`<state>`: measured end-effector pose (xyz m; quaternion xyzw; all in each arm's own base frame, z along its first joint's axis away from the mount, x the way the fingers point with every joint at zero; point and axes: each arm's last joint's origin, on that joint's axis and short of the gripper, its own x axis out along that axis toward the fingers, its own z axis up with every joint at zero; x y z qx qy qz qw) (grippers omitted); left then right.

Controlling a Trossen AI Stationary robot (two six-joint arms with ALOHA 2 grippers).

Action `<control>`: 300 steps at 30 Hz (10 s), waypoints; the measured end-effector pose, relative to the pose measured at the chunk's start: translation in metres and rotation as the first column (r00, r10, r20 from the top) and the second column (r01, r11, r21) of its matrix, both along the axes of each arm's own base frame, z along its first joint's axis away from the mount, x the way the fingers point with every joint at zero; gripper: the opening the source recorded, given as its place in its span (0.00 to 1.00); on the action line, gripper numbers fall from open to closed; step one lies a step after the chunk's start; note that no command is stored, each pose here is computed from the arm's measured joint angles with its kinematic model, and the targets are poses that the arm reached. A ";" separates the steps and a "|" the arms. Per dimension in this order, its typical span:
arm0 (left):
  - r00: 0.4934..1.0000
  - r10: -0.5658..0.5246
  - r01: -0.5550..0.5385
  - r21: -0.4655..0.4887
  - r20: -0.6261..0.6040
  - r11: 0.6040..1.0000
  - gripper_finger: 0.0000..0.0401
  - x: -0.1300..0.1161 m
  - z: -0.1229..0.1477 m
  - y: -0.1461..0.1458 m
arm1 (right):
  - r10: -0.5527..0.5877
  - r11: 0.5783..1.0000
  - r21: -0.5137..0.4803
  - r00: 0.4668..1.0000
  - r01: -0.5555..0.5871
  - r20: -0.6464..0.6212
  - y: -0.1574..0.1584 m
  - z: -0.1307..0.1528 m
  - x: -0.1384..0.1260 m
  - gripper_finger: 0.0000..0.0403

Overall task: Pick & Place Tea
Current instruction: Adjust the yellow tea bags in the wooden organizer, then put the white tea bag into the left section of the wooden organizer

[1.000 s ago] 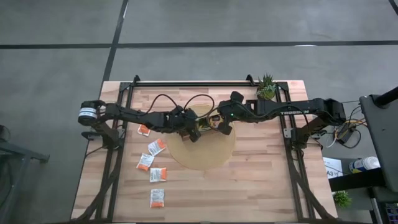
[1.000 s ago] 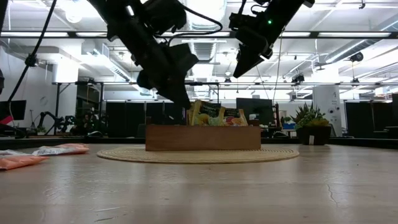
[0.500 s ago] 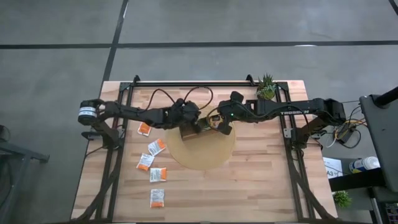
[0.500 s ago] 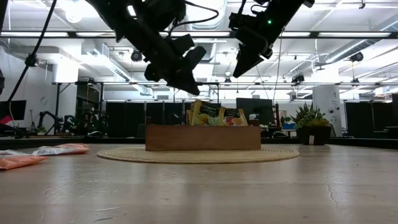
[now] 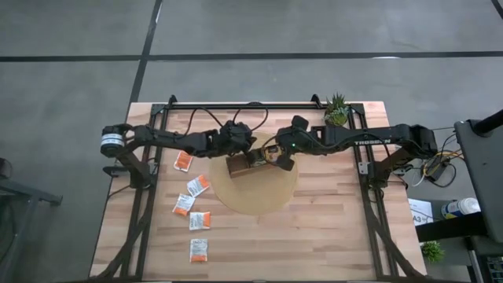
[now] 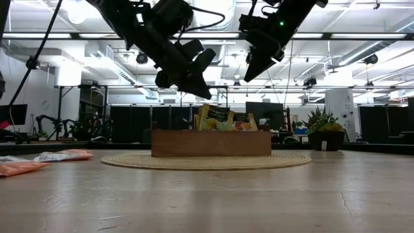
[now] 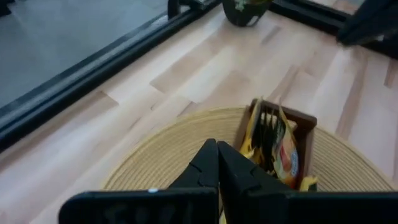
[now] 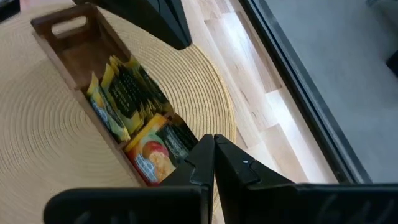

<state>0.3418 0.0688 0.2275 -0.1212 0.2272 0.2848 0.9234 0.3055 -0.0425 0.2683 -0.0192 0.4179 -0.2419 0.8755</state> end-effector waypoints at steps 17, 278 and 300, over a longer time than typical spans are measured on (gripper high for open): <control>0.998 -0.054 0.052 -0.059 -0.035 0.997 0.00 0.010 -0.022 -0.001 | -0.093 0.996 0.032 0.978 0.089 0.185 0.005 0.035 -0.087 0.02; 0.640 0.419 -0.761 -0.452 -0.644 0.465 0.00 -0.156 -0.062 -0.011 | -0.109 0.992 -0.012 0.906 0.124 0.410 0.004 0.064 -0.098 0.02; 0.974 0.205 -0.212 -0.729 -0.100 0.651 0.00 -0.136 0.054 -0.011 | 0.061 0.982 0.129 0.881 -0.137 0.469 0.004 0.061 -0.080 0.06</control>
